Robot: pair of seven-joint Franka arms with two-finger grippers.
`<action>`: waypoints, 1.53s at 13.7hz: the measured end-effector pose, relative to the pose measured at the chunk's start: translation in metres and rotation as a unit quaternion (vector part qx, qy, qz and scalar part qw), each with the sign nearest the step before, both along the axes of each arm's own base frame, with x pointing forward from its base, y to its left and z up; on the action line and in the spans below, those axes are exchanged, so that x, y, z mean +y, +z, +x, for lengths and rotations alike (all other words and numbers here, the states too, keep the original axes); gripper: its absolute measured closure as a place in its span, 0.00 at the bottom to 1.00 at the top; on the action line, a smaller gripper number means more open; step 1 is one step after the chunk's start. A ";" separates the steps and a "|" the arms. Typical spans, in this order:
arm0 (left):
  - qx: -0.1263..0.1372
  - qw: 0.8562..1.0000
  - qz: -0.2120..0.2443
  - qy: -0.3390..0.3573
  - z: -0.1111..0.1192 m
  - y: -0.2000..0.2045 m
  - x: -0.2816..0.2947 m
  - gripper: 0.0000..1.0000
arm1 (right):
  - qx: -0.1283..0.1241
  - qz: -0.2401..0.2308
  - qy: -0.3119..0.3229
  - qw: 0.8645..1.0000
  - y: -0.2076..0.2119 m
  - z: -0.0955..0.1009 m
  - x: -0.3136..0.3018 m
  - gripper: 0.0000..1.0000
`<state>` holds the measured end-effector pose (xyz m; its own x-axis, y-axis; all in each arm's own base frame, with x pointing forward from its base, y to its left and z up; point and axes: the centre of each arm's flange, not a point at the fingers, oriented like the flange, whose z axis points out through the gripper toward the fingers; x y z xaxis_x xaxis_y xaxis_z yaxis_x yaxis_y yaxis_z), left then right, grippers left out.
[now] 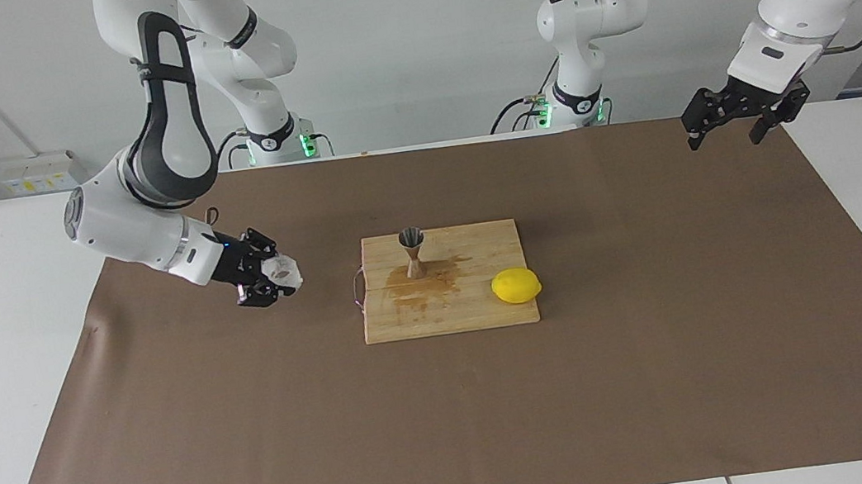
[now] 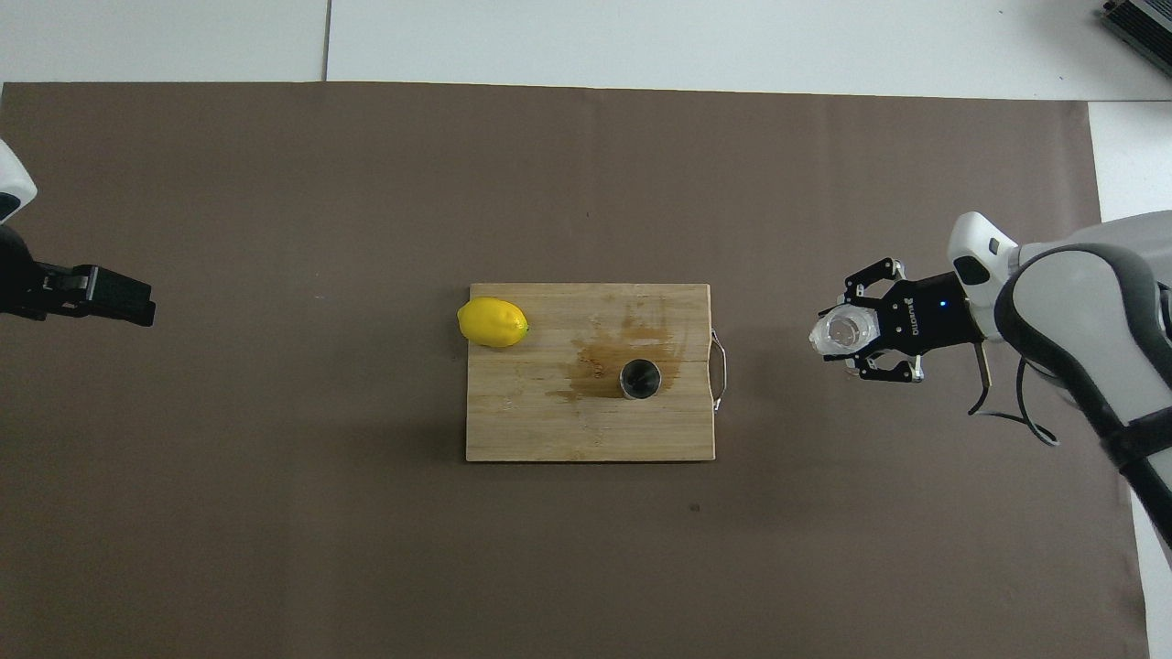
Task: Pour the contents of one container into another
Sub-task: 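Close the right gripper on the white cup and lift it, then carry the white cup with the right gripper above the metal cup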
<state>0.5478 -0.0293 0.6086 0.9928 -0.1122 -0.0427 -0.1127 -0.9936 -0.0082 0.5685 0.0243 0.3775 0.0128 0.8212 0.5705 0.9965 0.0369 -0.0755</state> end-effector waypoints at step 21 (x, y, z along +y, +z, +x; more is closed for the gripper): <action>-0.001 1.000 0.000 0.000 0.000 0.000 0.000 0.00 | -0.052 -0.179 -0.092 0.978 0.028 -0.010 0.191 0.49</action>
